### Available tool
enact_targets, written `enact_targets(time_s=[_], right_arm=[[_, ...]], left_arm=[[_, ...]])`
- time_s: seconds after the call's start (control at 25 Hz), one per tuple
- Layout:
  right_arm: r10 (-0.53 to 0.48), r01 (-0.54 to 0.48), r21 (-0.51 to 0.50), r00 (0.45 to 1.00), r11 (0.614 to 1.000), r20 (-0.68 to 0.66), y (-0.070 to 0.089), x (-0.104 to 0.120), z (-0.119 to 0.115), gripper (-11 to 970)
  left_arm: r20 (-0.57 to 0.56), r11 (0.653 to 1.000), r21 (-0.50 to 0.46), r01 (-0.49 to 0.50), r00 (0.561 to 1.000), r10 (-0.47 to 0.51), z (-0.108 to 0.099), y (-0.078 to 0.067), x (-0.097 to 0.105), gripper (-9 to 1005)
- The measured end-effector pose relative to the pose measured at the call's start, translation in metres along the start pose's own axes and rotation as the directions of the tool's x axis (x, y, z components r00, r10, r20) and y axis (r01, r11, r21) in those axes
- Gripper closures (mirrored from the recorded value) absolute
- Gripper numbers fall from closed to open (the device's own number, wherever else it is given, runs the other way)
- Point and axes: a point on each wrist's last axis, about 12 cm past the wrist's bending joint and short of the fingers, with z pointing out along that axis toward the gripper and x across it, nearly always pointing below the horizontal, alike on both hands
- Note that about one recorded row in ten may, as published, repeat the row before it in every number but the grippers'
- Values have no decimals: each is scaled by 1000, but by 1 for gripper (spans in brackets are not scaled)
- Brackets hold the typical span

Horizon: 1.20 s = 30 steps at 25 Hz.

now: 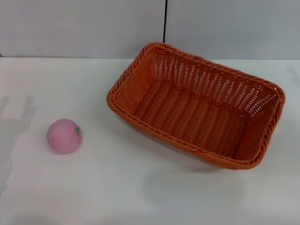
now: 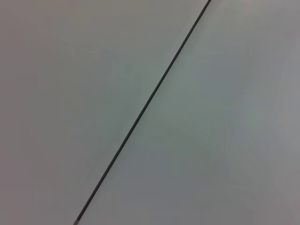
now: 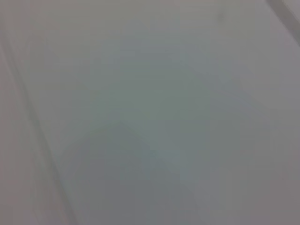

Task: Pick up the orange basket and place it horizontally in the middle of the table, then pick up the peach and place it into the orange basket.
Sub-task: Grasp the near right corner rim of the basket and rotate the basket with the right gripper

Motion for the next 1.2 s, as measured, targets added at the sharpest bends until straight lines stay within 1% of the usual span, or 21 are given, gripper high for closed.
enact_targets(time_s=[0.08,0.2,0.28,0.4,0.56,0.72,0.88,0.96,1.0,1.08,1.12,1.2], right_arm=[[-12,8,-58,998,998,-67,3,-9,10,365],[-40,21,-110,984,994,-176,7,-27,22,280],[-34,2,-123,965,992,-260,7,-39,31,284],[-5,-54,-138,916,989,-400,8,-56,48,290],[-6,-123,-174,800,977,-600,16,-71,77,297],[-37,-147,-185,679,972,-733,25,-77,104,305],[-70,-121,-167,568,978,-820,33,-77,130,313],[-84,-100,-159,522,982,-849,36,-78,140,317],[-104,-66,-151,462,986,-881,39,-78,148,318],[-124,-24,-145,394,989,-911,40,-77,154,322],[-124,-24,-145,394,989,-911,40,-77,154,324],[-145,23,-146,324,989,-935,42,-75,160,328]], left_arm=[[1,1000,-1,-1,1000,1,0,0,0,236],[2,1000,-6,-2,1000,2,-1,0,0,238],[1,1000,-7,-2,1000,2,-1,1,0,239],[-2,1000,-9,-3,1000,3,-2,1,0,240],[-2,1000,-10,-8,1000,8,-2,1,0,242],[-4,1000,-11,-8,1000,8,-2,1,1,243],[-6,1000,-13,-7,1000,7,-2,1,1,243],[-7,1000,-16,-7,1000,7,-3,1,1,243],[-8,1000,-18,-7,1000,7,-4,2,1,243],[-10,1000,-21,-7,1000,7,-4,2,1,243],[-10,1000,-21,-7,1000,7,-4,2,1,243],[-12,1000,-23,-5,1000,5,-5,2,1,243]])
